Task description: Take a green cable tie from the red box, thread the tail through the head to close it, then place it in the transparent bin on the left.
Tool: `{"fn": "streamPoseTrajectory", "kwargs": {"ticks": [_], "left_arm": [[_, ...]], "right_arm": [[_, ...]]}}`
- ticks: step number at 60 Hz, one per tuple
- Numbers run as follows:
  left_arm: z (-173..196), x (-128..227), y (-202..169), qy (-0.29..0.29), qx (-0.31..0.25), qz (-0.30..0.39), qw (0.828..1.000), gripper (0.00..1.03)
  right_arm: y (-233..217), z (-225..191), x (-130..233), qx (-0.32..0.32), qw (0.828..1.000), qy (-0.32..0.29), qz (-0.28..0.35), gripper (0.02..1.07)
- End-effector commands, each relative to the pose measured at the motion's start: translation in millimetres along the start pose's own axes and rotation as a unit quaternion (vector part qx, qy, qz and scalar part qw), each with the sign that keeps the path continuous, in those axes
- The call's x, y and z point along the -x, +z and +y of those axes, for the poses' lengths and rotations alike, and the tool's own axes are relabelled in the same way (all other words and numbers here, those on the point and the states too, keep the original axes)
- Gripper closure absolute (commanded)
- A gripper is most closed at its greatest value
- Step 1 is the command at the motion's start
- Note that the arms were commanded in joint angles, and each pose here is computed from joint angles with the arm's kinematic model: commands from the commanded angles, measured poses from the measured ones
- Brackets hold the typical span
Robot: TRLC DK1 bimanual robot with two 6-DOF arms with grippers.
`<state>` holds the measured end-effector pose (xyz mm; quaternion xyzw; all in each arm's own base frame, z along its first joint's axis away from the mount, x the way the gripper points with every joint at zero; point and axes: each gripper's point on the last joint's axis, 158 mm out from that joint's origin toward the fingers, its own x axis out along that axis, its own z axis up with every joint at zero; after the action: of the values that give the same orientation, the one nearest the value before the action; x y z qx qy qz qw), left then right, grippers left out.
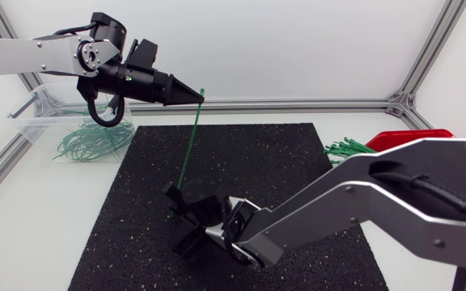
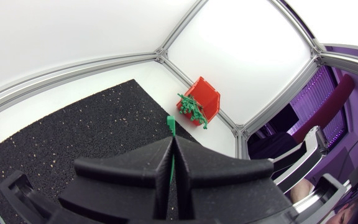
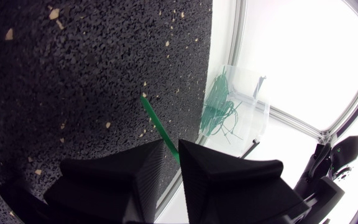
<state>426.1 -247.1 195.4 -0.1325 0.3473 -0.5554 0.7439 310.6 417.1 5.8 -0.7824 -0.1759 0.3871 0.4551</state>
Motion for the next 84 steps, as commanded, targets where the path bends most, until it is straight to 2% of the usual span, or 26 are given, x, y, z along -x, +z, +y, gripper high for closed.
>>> {"fn": "streamPoseTrajectory", "kwargs": {"ticks": [1, 49, 84], "left_arm": [[1, 1, -4, -0.004, -0.005, 0.002, 1.000, 1.00], [-9, 7, -4, -0.004, -0.005, 0.003, 1.000, 1.00], [-14, 9, -8, -0.005, -0.008, 0.004, 1.000, 1.00]], "right_arm": [[18, 19, -3, 0.012, 1.000, 0.012, -0.022, 0.84], [17, -38, 7, 0.008, 0.998, -0.053, -0.021, 0.87], [20, -39, 3, 0.009, 0.998, -0.062, -0.022, 0.89]]}}
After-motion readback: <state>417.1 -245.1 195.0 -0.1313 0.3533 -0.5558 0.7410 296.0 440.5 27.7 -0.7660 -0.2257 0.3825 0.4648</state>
